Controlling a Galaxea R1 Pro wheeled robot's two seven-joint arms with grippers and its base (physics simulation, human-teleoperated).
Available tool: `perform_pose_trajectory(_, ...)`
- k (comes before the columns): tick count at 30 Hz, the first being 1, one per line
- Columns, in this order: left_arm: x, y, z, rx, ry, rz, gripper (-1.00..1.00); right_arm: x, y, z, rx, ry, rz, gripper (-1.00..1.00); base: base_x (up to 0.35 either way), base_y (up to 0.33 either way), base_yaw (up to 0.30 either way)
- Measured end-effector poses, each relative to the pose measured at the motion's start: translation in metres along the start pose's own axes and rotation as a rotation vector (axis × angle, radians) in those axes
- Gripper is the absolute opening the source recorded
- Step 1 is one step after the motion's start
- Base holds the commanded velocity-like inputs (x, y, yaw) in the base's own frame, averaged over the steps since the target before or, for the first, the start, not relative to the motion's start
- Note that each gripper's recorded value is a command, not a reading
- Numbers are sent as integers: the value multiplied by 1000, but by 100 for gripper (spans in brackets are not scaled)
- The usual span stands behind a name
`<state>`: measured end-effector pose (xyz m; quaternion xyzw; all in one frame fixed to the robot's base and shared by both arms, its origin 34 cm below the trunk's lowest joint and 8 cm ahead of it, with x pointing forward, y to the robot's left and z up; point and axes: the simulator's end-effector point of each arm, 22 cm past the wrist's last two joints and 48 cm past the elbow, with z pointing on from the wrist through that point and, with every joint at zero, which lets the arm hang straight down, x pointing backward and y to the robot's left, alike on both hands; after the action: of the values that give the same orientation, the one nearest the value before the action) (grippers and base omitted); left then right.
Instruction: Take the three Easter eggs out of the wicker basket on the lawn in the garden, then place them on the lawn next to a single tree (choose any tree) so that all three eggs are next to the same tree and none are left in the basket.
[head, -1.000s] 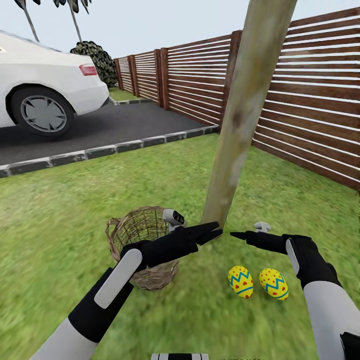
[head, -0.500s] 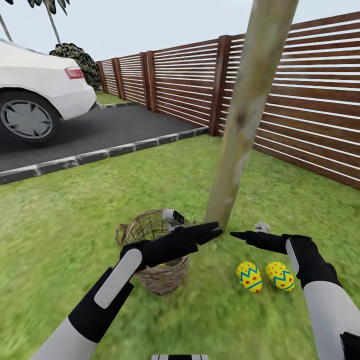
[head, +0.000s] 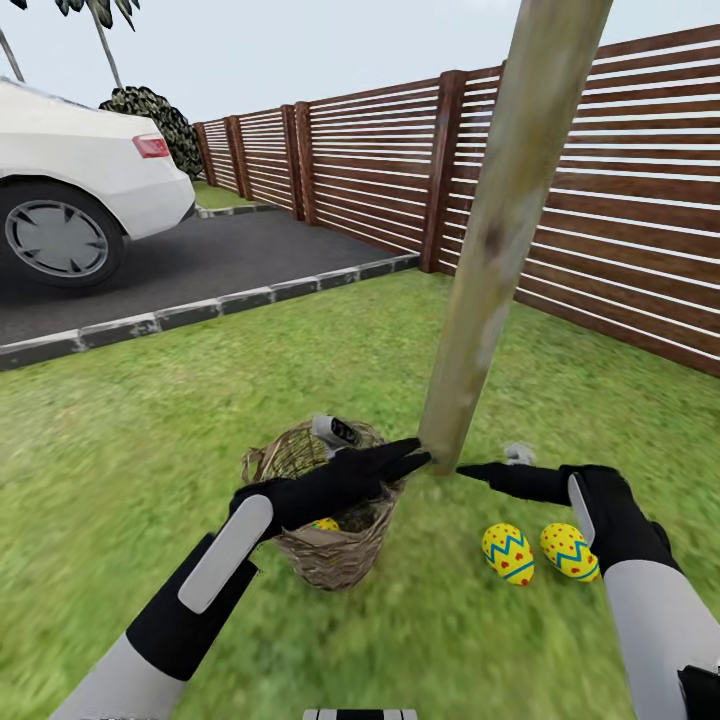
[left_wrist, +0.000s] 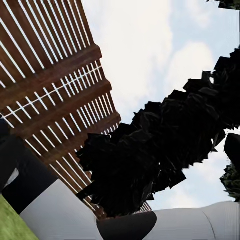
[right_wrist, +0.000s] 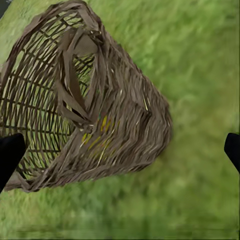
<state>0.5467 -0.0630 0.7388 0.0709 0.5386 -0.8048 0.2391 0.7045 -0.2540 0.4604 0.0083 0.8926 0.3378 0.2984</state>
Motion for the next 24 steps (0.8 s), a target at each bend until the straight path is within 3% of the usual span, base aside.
perform_pose_trajectory(3, -11, -2, -6, 2, -25, 11, 100, 0, 28, 3, 1, 66, -35, 100, 0, 0, 0)
perform_pose_trajectory(5, -24, -1, -18, -13, -49, 25, 100, -6, 65, 10, -16, 91, -120, 100, 0, 0, 0)
perform_pose_trajectory(8, -52, -2, -43, -38, -103, 60, 100, -3, 105, 31, -10, 114, -207, 100, 0, 0, 0)
perform_pose_trajectory(10, -63, -5, -54, -41, -127, 78, 100, -1, 111, 42, 37, 120, -235, 100, 0, 0, 0)
perform_pose_trajectory(12, -78, -13, -75, -36, -148, 109, 100, -1, 115, 63, 175, 108, -271, 100, 0, 0, 0)
perform_pose_trajectory(15, -92, -20, -101, -43, -161, 147, 100, 0, 129, 79, 272, 97, -315, 100, 0, 0, 0)
perform_pose_trajectory(19, -112, -29, -124, -56, -198, 188, 100, 12, 158, 94, 288, 129, -442, 100, 0, 0, 0)
perform_pose_trajectory(20, -118, -31, -133, -67, -210, 202, 100, 19, 171, 100, 288, 145, -500, 100, 0, 0, 0)
perform_pose_trajectory(24, -123, -32, -139, -76, -216, 211, 100, 13, 159, 98, 387, 132, -541, 100, 16, 51, 0)
